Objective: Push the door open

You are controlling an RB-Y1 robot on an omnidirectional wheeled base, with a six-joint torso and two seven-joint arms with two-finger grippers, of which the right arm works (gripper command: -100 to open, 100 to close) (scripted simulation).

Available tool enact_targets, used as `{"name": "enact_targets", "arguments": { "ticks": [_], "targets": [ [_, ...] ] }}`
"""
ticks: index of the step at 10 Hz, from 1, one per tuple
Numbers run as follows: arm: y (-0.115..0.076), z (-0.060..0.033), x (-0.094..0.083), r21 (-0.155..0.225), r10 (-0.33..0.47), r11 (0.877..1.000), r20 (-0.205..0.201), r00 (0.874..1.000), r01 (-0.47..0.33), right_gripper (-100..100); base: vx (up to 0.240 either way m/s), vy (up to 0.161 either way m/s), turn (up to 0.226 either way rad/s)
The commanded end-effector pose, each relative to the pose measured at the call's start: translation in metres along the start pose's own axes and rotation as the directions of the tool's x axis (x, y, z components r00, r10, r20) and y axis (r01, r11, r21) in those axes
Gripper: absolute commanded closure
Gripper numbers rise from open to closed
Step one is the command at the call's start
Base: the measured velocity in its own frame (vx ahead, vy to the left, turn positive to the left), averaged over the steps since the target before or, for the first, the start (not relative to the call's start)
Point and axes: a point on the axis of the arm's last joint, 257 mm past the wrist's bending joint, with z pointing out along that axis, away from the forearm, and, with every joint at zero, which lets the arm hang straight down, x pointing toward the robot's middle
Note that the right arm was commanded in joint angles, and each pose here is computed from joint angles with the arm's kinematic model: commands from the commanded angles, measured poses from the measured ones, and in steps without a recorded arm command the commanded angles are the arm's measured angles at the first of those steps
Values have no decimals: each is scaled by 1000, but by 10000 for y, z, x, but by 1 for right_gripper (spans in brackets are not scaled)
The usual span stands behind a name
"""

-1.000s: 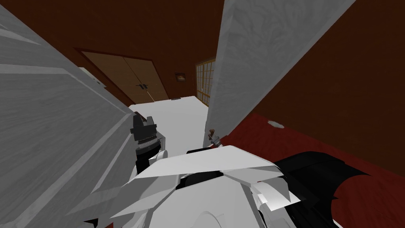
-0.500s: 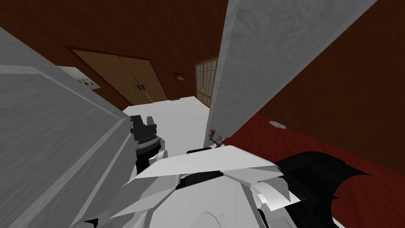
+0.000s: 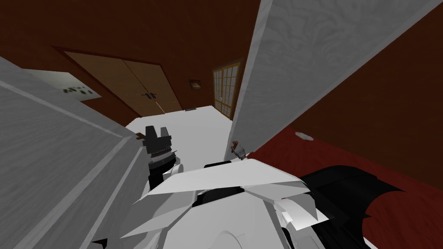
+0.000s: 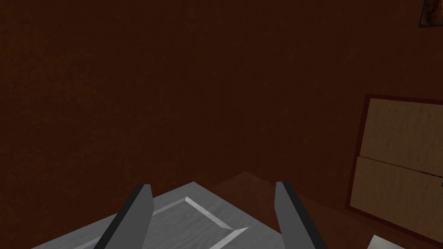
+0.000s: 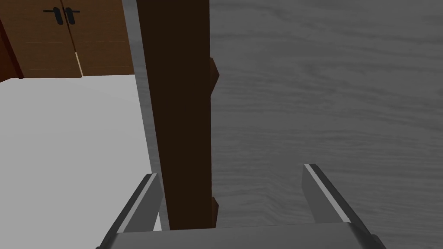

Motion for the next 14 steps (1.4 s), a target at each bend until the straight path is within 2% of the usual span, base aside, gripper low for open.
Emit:
{"name": "enact_targets", "arguments": {
  "ticks": [1,8,12,13,14],
  "targets": [
    [223,-54,10,-48,-9,999,2,1000,10,100,191,114,-44],
    [465,-123,10,-181,33,983,-16,999,-35,100,191,115,-43],
    [489,-146,-5,-262,84,961,-35,996,-91,100,193,98,-51],
    [461,-143,-24,-248,80,965,-26,996,-84,100,72,27,-10],
    [634,-203,-15,-267,56,962,-22,998,-60,100,128,49,0]
  ]
}}
